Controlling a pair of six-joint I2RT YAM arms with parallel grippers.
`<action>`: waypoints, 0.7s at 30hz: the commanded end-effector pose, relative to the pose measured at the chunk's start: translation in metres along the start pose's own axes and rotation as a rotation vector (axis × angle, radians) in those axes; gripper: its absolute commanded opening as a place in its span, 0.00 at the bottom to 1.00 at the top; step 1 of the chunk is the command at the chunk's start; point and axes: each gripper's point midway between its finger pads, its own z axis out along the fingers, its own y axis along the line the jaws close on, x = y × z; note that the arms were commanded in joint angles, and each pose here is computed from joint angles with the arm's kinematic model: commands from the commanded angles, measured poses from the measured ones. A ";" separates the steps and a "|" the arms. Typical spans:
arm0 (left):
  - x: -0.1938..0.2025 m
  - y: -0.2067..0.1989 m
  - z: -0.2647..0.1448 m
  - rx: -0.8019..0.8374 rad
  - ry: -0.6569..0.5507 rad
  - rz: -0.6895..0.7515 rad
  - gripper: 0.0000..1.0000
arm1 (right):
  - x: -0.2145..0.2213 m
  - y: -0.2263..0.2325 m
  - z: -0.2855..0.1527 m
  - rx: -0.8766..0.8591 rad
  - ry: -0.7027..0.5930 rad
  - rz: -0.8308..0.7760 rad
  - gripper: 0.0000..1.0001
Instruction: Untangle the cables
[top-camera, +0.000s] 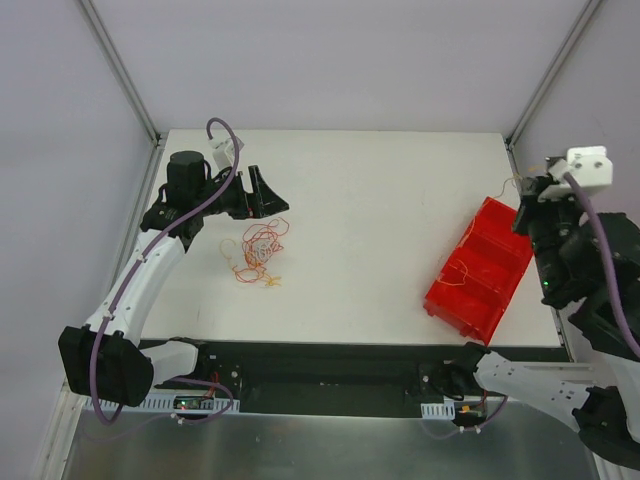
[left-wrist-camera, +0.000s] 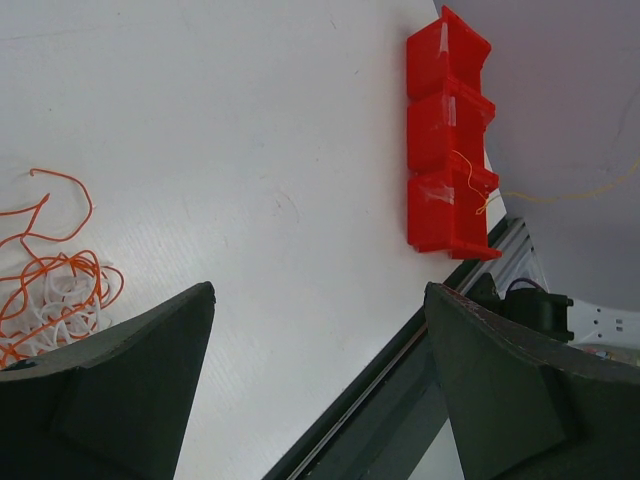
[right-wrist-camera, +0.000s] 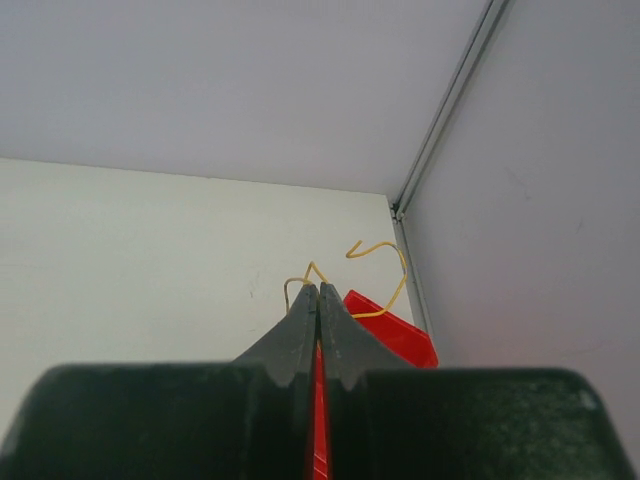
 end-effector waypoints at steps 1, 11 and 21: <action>-0.003 0.001 0.002 0.010 -0.014 0.035 0.85 | -0.006 -0.015 -0.025 -0.062 -0.062 0.171 0.00; -0.003 0.002 0.003 0.009 -0.009 0.027 0.86 | -0.048 -0.036 -0.040 -0.083 -0.145 0.211 0.00; -0.002 0.003 0.004 0.008 -0.006 0.026 0.88 | -0.020 -0.028 -0.032 -0.049 -0.086 0.179 0.00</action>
